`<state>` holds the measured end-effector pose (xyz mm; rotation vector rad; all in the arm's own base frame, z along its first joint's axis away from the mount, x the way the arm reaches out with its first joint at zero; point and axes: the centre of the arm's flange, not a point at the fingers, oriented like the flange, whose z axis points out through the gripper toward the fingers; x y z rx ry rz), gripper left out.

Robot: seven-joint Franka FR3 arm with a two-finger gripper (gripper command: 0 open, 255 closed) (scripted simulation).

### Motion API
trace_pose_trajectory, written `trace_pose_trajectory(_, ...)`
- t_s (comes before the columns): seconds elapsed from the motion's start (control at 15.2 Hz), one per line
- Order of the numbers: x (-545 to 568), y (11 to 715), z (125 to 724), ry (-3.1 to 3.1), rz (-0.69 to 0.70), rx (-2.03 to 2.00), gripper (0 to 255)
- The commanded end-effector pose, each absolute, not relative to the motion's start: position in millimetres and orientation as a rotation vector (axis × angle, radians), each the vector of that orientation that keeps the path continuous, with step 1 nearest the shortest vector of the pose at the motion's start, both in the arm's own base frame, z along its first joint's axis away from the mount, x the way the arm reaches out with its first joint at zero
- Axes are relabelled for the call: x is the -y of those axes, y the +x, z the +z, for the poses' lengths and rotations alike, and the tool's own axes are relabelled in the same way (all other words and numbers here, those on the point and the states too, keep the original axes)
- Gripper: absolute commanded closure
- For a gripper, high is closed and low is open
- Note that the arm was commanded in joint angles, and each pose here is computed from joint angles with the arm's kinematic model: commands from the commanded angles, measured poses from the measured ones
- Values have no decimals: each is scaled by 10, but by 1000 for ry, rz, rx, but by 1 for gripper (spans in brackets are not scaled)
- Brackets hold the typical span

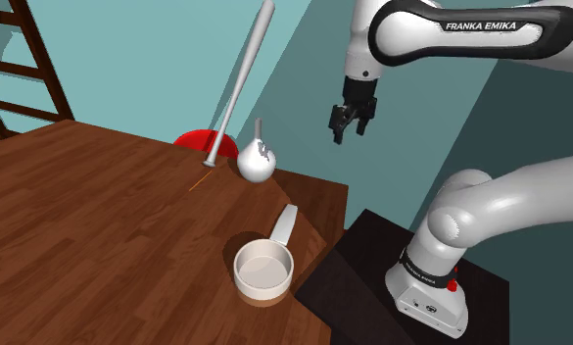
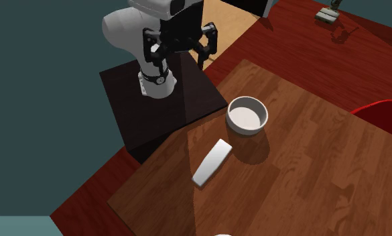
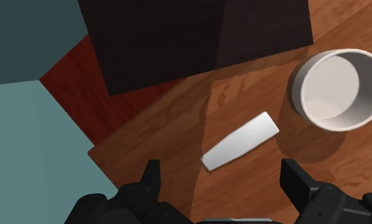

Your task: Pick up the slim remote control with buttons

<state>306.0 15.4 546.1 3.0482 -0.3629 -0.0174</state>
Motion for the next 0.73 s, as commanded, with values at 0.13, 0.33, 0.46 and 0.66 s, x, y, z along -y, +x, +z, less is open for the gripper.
trace_pose_trajectory(0.13, -251, 3226, 4994, 3028, -15, 559, 0)
trace_pose_trajectory(0.33, -310, 3363, 4629, 3005, -15, 701, 0)
trace_pose_trajectory(0.46, -342, 3457, 4385, 2986, -16, 796, 0)
trace_pose_trajectory(0.66, -382, 3604, 4022, 2952, -16, 936, 0)
